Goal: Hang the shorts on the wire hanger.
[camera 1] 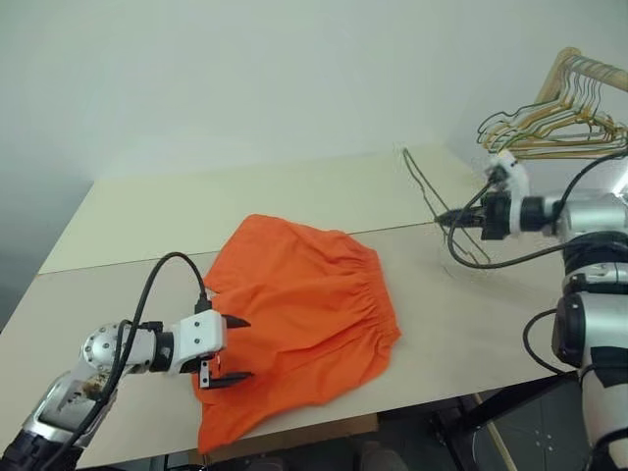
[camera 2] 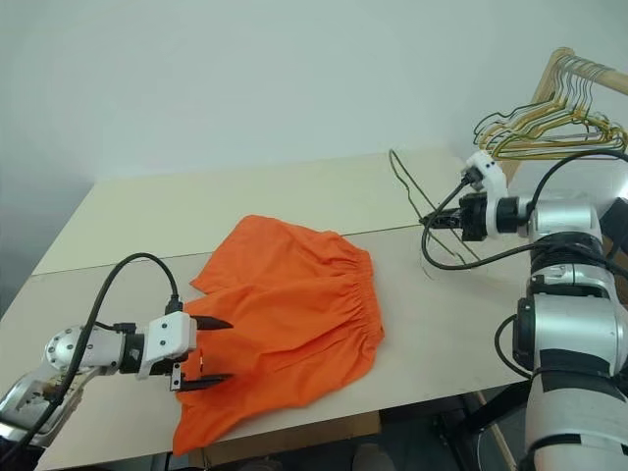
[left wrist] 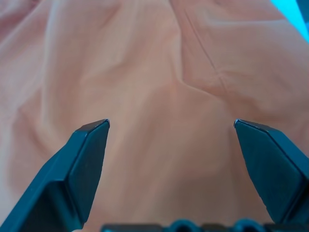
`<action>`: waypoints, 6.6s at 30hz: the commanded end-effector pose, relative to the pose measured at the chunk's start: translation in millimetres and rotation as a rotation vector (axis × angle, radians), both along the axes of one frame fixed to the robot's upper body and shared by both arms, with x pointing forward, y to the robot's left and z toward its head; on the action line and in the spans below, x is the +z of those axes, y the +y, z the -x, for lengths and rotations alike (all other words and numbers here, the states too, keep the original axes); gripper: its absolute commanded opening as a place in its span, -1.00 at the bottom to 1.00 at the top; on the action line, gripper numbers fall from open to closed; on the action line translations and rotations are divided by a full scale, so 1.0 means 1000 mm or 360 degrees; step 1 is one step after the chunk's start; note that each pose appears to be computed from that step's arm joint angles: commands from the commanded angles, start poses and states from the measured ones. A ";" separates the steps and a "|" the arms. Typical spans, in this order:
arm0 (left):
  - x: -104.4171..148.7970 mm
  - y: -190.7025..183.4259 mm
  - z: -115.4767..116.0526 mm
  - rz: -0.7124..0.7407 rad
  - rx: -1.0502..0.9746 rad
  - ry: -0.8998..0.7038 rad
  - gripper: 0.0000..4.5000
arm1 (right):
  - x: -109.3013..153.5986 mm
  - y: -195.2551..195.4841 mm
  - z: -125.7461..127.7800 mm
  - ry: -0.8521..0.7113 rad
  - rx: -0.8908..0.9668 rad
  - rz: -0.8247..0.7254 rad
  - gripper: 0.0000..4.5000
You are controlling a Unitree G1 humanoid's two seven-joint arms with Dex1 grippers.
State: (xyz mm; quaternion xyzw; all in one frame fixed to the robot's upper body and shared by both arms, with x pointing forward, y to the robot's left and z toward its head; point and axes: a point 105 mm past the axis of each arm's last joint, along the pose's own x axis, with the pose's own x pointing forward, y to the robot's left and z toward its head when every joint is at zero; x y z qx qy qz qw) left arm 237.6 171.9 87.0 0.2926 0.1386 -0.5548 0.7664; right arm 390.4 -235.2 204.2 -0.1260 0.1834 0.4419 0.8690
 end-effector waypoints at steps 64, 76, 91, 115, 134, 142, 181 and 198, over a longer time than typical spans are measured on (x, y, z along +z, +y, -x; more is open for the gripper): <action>0.171 -0.118 -0.118 0.1350 0.0401 0.0273 -0.82 | -0.005 0.151 0.069 -0.2906 0.1961 0.1899 -1.00; 0.177 -0.105 -0.122 0.1501 0.0426 0.0174 -1.00 | -0.003 0.149 0.059 -0.2888 0.1794 0.1917 -0.38; 0.227 -0.022 -0.092 0.1959 0.0056 -0.0066 -1.00 | 0.058 0.091 0.088 -0.0801 0.0938 0.0173 0.66; 0.213 0.002 -0.068 0.2466 -0.0307 0.0269 -1.00 | -0.011 0.172 0.102 0.0784 0.0914 -0.0642 0.66; 0.213 -0.002 -0.069 0.2441 -0.0246 0.0189 -1.00 | -0.032 0.191 0.097 0.0833 0.0812 -0.0632 0.66; 0.211 -0.003 -0.072 0.2460 -0.0227 0.0199 -1.00 | -0.028 0.196 0.094 0.0786 0.0818 -0.0670 0.26; 0.084 -0.009 -0.040 0.0600 0.0021 -0.0035 0.99 | -0.040 0.022 0.140 0.1300 -0.0099 -0.0747 -1.00; 0.054 -0.025 -0.008 0.0305 -0.0300 0.0067 0.99 | -0.096 -0.050 0.218 0.1977 -0.0397 -0.0510 -1.00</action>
